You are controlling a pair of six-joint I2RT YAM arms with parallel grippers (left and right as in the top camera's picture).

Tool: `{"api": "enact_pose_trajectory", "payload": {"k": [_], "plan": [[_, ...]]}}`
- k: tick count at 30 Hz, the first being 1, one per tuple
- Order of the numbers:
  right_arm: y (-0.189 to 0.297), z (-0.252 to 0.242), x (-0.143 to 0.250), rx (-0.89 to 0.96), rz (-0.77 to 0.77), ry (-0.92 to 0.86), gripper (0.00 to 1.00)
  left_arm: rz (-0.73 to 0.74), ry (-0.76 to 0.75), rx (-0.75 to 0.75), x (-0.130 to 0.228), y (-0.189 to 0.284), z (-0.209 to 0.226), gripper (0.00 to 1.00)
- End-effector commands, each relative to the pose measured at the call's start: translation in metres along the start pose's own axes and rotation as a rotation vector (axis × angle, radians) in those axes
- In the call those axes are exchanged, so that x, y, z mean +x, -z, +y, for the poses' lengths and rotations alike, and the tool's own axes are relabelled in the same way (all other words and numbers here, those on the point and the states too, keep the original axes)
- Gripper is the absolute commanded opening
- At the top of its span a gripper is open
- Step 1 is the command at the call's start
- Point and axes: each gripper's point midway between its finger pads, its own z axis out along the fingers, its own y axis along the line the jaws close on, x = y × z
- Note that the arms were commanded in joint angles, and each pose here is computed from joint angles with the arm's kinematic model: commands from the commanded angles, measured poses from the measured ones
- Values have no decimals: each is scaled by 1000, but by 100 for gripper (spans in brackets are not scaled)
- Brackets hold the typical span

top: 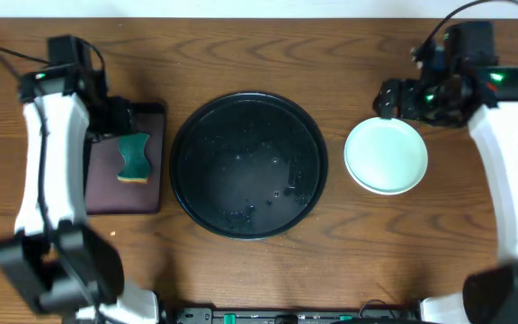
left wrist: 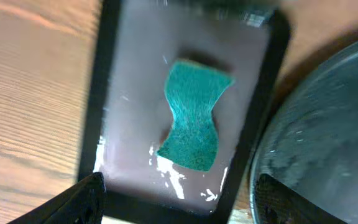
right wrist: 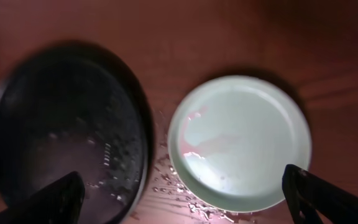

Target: Clean dirty plates on tray and stack at the side

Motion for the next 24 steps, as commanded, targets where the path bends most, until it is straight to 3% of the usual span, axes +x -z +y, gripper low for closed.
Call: {"api": "enact_pose_trajectory", "payload": {"k": [1, 12, 24], "plan": [[67, 21, -15, -29, -176, 59, 99, -79, 6, -3, -6, 28, 2, 77], [206, 24, 9, 56, -552, 99, 99, -104, 7, -3, -7, 38, 3, 78], [266, 16, 69, 125, -666, 117, 99, -104, 7, -3, -7, 38, 3, 78]]}}
